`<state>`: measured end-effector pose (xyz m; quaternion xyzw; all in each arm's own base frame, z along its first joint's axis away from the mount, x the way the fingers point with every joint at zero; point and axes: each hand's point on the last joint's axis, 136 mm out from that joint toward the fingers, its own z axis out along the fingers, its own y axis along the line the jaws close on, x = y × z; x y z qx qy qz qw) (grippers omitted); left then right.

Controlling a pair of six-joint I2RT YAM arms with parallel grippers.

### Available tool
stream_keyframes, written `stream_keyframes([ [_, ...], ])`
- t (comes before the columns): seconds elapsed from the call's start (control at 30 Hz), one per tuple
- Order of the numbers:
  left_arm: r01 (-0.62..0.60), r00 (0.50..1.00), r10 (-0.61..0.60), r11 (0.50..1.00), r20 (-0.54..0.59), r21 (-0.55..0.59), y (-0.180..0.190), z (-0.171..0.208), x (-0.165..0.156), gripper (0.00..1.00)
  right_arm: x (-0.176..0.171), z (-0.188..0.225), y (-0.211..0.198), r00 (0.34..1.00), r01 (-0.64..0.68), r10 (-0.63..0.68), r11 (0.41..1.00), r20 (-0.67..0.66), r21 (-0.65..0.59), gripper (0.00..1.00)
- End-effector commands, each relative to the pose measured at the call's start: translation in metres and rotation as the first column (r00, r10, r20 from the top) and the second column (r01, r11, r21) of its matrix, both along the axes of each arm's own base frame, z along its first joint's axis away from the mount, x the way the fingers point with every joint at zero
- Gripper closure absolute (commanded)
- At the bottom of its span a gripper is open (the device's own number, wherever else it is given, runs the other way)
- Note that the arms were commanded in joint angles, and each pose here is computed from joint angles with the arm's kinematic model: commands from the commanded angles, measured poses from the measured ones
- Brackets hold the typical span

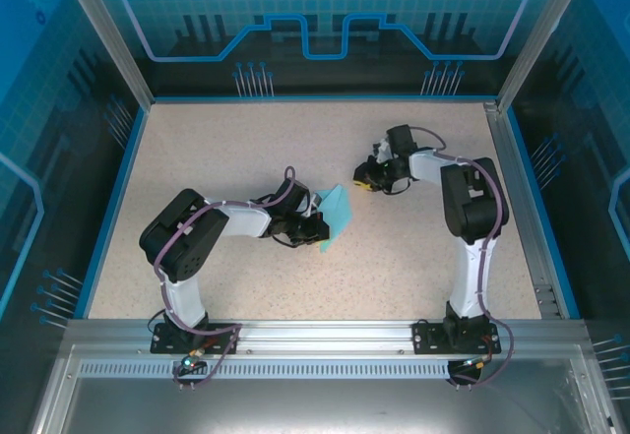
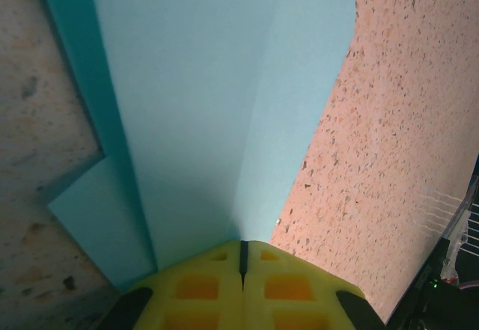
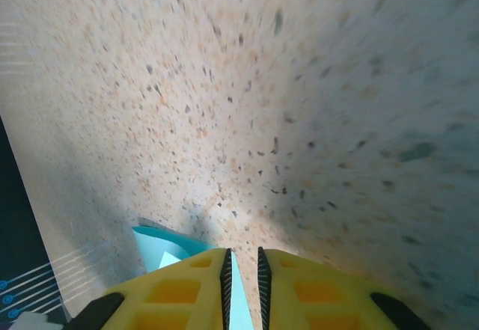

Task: Fold a paper plane with a square sheet of paper (pick it up from the middle)
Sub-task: Fourth fold the wing at the center of the table.

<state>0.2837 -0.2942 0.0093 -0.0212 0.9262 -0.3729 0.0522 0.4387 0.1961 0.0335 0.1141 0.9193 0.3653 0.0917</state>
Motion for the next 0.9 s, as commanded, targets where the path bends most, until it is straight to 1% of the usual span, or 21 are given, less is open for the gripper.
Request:
stream_keyframes([
  [0.0, 0.031, 0.974, 0.026, 0.969, -0.227, 0.245, 0.046, -0.07, -0.061, 1.0, -0.002, 0.038, -0.006, 0.996, -0.032, 0.031, 0.999, 0.08, 0.011, 0.79],
  [0.1, 0.031, 0.973, 0.026, 0.969, -0.228, 0.243, 0.045, -0.07, -0.061, 1.0, -0.016, 0.043, 0.013, 0.991, -0.088, 0.086, 0.996, 0.101, 0.017, 0.79],
  [0.2, 0.032, 0.974, 0.024, 0.97, -0.227, 0.243, 0.045, -0.07, -0.061, 1.0, -0.033, 0.039, 0.037, 0.985, -0.14, 0.135, 0.989, 0.107, 0.042, 0.79],
  [0.4, 0.033, 0.973, 0.023, 0.97, -0.228, 0.242, 0.045, -0.069, -0.061, 1.0, -0.069, 0.017, 0.084, 0.966, -0.239, 0.241, 0.971, 0.098, -0.031, 0.8],
  [0.47, 0.033, 0.973, 0.024, 0.97, -0.229, 0.242, 0.044, -0.069, -0.061, 1.0, -0.076, 0.013, 0.097, 0.958, -0.262, 0.264, 0.965, 0.108, -0.032, 0.8],
  [0.57, 0.034, 0.973, 0.023, 0.97, -0.229, 0.243, 0.044, -0.069, -0.06, 1.0, -0.077, 0.006, 0.101, 0.958, -0.261, 0.263, 0.965, 0.114, -0.036, 0.8],
  [0.67, 0.038, 0.973, 0.021, 0.969, -0.231, 0.245, 0.044, -0.069, -0.061, 1.0, -0.073, -0.003, 0.097, 0.963, -0.246, 0.249, 0.968, 0.101, -0.048, 0.81],
  [0.87, 0.036, 0.972, 0.024, 0.968, -0.234, 0.248, 0.045, -0.07, -0.061, 1.0, -0.064, -0.026, 0.081, 0.976, -0.201, 0.203, 0.979, 0.075, -0.031, 0.81],
])
